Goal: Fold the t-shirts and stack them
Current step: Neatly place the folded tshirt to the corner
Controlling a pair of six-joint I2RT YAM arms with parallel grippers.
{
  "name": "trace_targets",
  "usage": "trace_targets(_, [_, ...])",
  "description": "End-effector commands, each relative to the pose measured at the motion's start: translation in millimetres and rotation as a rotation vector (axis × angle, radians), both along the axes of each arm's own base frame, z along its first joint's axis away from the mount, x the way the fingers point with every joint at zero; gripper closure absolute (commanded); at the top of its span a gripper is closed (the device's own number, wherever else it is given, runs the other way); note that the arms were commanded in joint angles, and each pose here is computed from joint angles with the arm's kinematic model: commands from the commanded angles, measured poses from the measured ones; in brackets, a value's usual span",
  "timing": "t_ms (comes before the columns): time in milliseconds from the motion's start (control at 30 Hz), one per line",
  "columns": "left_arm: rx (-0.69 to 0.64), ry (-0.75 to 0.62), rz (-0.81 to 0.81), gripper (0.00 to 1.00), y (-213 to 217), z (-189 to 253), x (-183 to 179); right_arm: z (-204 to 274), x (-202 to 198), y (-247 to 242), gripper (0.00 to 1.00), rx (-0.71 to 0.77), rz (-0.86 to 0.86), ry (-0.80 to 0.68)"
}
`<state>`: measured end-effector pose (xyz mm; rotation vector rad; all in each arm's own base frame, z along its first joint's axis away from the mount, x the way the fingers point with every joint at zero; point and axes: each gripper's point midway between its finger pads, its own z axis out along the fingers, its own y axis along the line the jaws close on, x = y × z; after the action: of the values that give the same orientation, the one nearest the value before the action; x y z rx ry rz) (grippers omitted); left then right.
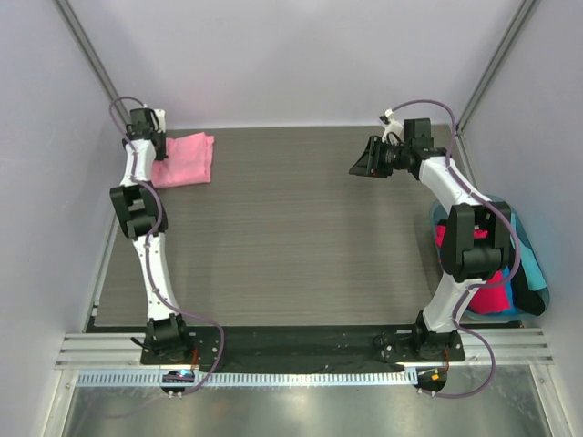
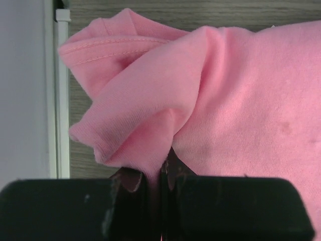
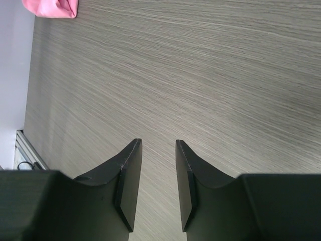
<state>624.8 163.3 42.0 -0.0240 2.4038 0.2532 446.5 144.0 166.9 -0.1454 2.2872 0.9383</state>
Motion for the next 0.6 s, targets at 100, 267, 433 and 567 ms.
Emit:
trace_targets(100, [0.123, -0.133, 0.055, 1.00, 27.6, 34.0, 26.0, 17.6, 2.0, -4.0, 0.61, -0.020, -0.015, -0.063])
trace_targets(267, [0.139, -0.176, 0.089, 1.00, 34.6, 39.3, 34.1, 16.3, 4.6, -5.7, 0.61, -0.025, -0.025, -0.062])
trace_targets(433, [0.163, -0.188, 0.106, 1.00, 39.7, 32.8, 38.7, 16.2, 5.0, -6.6, 0.61, -0.032, -0.033, -0.063])
trace_targets(567, [0.169, -0.219, 0.132, 0.98, 43.3, 39.5, 42.9, 14.0, 4.6, -7.7, 0.61, -0.041, -0.034, -0.062])
